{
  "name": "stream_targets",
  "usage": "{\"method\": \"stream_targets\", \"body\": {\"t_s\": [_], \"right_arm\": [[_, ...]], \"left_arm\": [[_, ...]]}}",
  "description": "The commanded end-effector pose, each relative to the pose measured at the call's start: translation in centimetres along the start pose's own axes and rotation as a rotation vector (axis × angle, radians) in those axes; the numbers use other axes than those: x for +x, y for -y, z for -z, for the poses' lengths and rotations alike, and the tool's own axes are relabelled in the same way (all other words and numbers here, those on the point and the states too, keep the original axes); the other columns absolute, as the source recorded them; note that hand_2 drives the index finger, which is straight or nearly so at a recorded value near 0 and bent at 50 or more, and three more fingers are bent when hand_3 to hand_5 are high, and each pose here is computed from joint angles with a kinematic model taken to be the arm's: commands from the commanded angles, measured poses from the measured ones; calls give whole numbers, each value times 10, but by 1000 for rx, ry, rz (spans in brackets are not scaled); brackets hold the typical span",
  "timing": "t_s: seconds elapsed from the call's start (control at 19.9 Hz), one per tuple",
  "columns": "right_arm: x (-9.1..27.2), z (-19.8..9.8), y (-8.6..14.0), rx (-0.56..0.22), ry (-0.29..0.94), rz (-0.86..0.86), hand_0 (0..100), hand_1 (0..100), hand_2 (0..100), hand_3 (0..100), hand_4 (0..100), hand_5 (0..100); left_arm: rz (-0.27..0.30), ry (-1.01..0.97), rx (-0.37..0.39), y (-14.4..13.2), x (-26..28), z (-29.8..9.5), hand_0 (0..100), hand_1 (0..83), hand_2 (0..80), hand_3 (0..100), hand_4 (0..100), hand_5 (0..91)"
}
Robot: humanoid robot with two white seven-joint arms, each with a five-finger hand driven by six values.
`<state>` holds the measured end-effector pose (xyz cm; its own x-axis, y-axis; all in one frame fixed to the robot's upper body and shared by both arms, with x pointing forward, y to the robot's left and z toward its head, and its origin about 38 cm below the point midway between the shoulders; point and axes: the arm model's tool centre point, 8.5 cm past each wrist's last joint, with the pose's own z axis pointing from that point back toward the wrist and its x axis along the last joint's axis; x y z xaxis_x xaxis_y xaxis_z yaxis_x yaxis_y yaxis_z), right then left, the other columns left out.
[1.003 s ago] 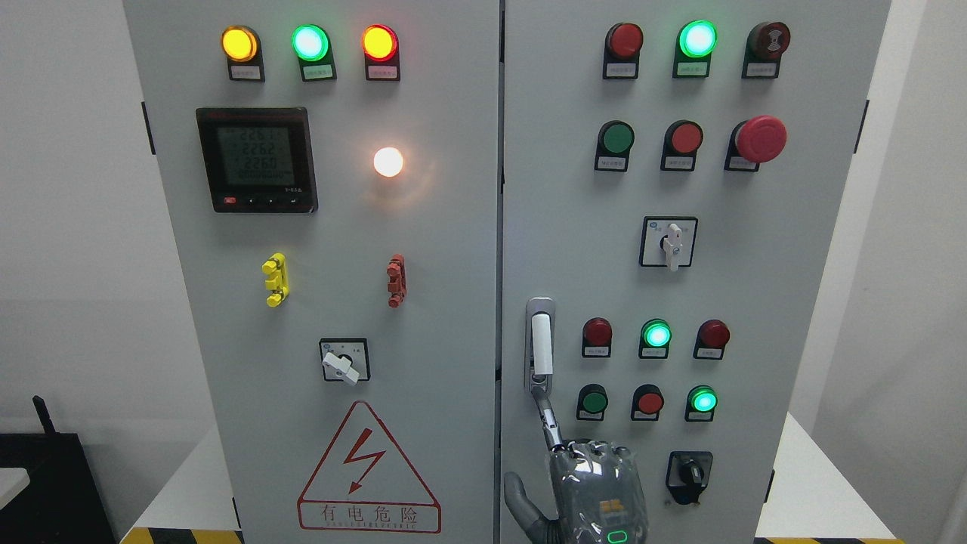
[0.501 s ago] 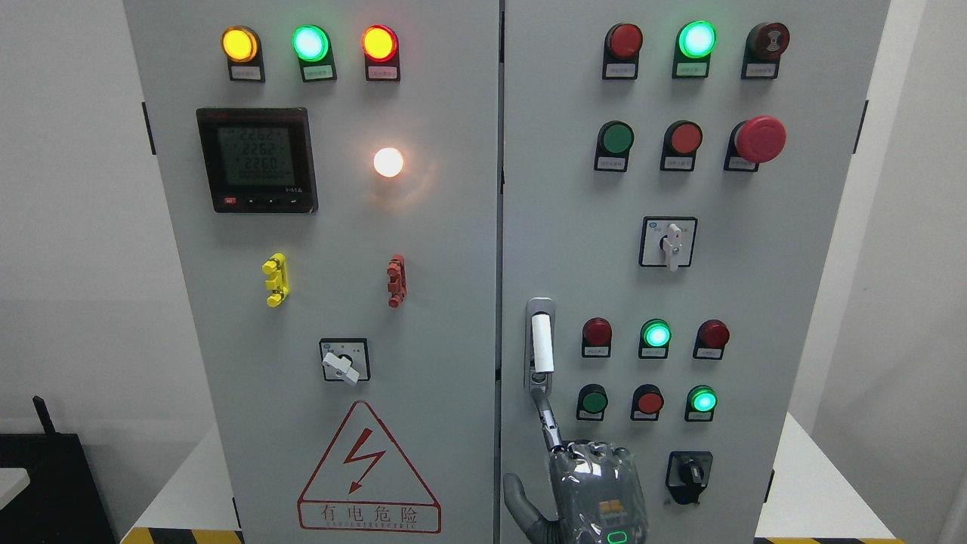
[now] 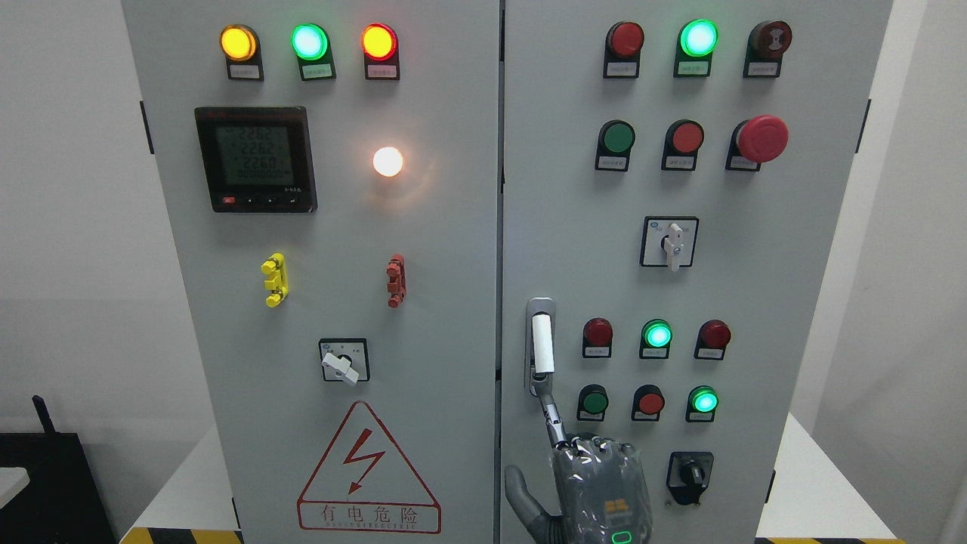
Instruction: Release door handle
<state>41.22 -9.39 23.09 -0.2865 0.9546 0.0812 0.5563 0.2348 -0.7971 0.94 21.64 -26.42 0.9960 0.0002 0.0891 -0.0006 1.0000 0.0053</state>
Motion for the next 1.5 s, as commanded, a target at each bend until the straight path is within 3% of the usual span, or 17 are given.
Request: {"method": "stream_targets", "body": {"t_s": [0.0, 0.15, 0.3, 0.35, 0.55, 0.7, 0.8, 1.0, 1.25, 1.45], "right_arm": [[-2, 2, 5, -18, -3, 9, 411, 380, 519, 1000, 1000, 967], [-4, 2, 5, -19, -16, 50, 484, 365, 596, 1000, 937, 954], [-4, 3, 8, -26, -21, 58, 524, 318, 686, 1000, 944, 946], [-4, 3, 9, -28, -24, 59, 521, 302, 717, 1000, 986, 944], [-5, 4, 13, -39, -28, 76, 465, 257, 751, 1000, 1000, 955], [-5, 5, 14, -42, -28, 79, 440, 257, 797, 1000, 990, 949], [-5, 5, 14, -43, -31, 91, 430, 261, 819, 1000, 928, 946], [-6, 11, 17, -56, -36, 127, 402, 304, 893, 1000, 999, 944], [-7, 19, 23, -74, -38, 123, 392, 328, 984, 1000, 1000, 959], [-9, 28, 30, -95, -43, 117, 402, 311, 1000, 1000, 1000, 967]], "left_arm": [[-3, -8, -1, 0, 2, 0, 120, 389, 0, 0, 0, 0], [-3, -8, 0, 0, 2, 0, 120, 389, 0, 0, 0, 0], [-4, -6, -1, 0, 3, 0, 120, 389, 0, 0, 0, 0], [-3, -8, 0, 0, 2, 0, 120, 389, 0, 0, 0, 0], [-3, -6, -1, 0, 3, 0, 120, 389, 0, 0, 0, 0], [-3, -8, -1, 0, 2, 0, 120, 389, 0, 0, 0, 0], [-3, -8, -1, 0, 2, 0, 120, 389, 0, 0, 0, 0], [-3, -8, 0, 0, 2, 0, 120, 389, 0, 0, 0, 0], [-3, -6, -1, 0, 3, 0, 120, 389, 0, 0, 0, 0], [-3, -8, -1, 0, 2, 0, 120, 389, 0, 0, 0, 0]]}}
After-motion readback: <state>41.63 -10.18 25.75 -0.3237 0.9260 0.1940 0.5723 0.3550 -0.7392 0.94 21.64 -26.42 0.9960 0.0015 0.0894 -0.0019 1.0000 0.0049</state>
